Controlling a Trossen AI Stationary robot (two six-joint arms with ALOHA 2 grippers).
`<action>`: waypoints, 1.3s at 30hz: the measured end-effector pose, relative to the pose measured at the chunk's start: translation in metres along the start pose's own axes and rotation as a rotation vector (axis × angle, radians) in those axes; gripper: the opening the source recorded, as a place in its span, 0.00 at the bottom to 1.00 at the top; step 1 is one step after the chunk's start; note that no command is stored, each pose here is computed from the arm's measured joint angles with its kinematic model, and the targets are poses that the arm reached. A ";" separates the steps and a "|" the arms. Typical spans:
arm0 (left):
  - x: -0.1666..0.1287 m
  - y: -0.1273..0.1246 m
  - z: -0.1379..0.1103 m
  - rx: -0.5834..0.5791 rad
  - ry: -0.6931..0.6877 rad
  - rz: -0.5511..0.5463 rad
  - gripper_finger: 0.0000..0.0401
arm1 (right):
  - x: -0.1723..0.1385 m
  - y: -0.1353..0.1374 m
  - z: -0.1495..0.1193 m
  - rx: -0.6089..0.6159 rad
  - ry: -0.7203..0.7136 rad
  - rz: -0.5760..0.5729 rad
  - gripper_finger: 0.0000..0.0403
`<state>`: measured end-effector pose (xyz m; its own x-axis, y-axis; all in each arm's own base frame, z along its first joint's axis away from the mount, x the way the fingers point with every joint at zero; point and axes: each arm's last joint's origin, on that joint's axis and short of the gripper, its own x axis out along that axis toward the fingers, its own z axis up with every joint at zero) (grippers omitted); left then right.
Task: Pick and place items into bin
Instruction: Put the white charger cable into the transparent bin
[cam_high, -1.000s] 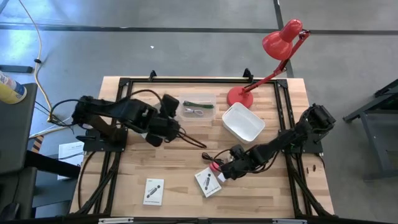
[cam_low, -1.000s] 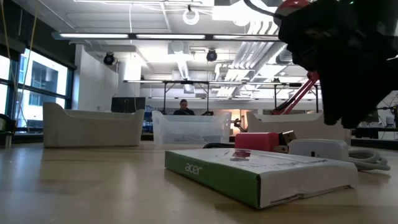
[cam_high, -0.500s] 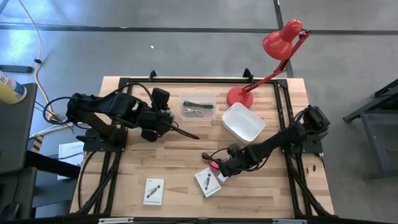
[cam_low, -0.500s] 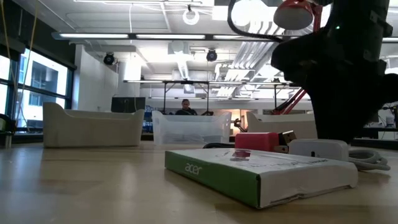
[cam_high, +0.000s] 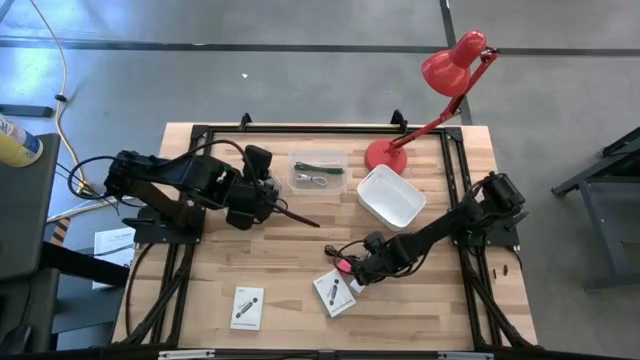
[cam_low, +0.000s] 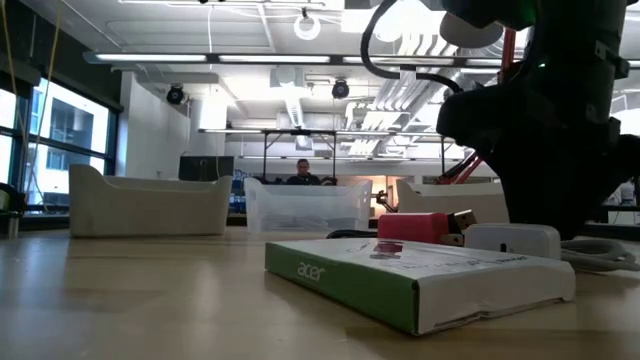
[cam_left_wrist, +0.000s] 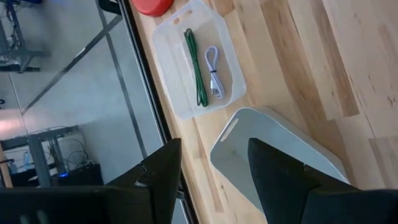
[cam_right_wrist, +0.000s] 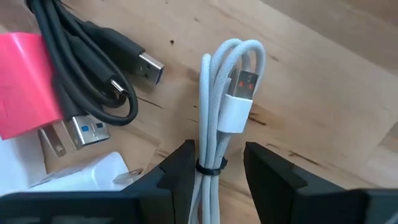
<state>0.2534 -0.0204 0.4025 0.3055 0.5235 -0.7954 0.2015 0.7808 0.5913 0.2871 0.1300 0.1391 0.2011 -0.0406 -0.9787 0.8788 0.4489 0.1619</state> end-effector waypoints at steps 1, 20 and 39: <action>0.000 0.000 0.000 -0.002 0.000 0.000 0.43 | 0.001 0.000 0.000 -0.004 -0.002 -0.002 0.31; 0.000 0.000 0.000 -0.010 0.000 0.000 0.43 | 0.002 0.000 0.001 -0.019 -0.033 -0.006 0.14; 0.000 0.000 0.000 -0.018 0.004 0.015 0.43 | -0.005 0.002 0.001 -0.013 -0.017 0.032 0.12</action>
<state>0.2534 -0.0200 0.4027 0.3045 0.5363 -0.7872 0.1799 0.7792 0.6005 0.2882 0.1298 0.1442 0.2361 -0.0412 -0.9708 0.8660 0.4621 0.1910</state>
